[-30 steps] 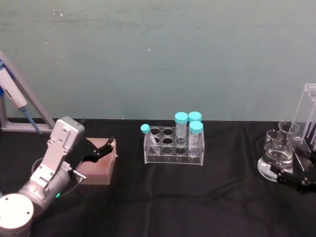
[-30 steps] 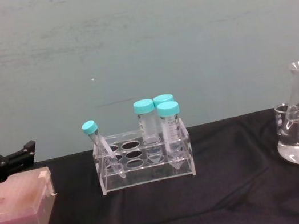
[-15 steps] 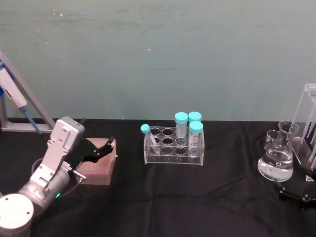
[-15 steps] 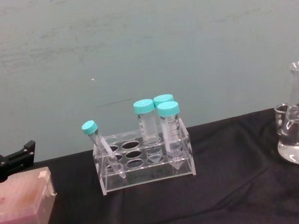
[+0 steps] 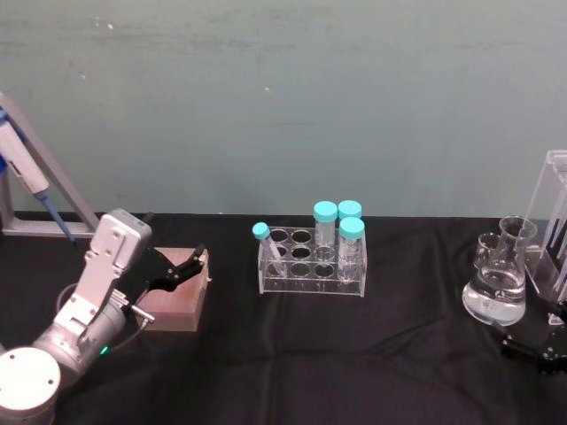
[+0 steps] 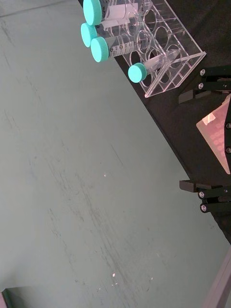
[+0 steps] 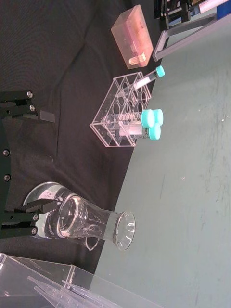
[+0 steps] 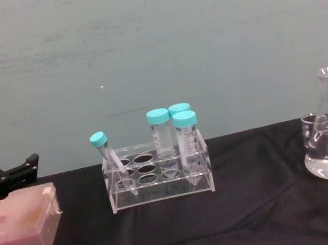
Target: Place the experimental apparatus aside using one hand.
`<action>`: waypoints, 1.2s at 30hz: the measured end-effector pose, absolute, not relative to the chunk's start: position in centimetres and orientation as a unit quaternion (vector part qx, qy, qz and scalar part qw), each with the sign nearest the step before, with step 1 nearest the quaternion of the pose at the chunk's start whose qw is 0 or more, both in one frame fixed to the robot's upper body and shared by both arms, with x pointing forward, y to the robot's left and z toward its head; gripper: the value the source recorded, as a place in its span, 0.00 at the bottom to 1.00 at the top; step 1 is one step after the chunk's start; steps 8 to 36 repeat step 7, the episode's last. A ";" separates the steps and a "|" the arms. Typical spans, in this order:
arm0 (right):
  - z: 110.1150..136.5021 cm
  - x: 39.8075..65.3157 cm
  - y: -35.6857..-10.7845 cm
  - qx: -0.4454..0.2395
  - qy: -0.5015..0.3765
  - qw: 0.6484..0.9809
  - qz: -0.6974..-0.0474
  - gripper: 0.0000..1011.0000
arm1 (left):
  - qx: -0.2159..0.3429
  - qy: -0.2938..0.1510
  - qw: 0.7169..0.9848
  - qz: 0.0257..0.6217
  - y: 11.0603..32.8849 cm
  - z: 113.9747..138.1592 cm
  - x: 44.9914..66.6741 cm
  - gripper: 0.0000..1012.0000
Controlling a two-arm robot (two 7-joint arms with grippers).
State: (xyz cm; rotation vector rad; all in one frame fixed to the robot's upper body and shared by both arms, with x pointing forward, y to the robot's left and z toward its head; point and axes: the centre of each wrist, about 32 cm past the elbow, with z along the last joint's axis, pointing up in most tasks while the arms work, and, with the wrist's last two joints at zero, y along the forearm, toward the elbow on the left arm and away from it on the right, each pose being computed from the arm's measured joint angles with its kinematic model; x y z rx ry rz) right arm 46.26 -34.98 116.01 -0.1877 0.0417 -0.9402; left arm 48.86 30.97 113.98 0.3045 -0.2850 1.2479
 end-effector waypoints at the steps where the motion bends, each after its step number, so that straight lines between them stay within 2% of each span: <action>1: 116.0 46.3 -35.0 -0.090 0.020 0.887 -0.452 0.99 | 0.141 -0.133 0.791 0.580 31.0 114.0 48.9 0.99; 36: 116.0 46.3 -35.0 -0.090 0.020 0.887 -0.452 0.99 | 0.141 -0.132 0.791 0.580 31.0 114.0 48.9 0.99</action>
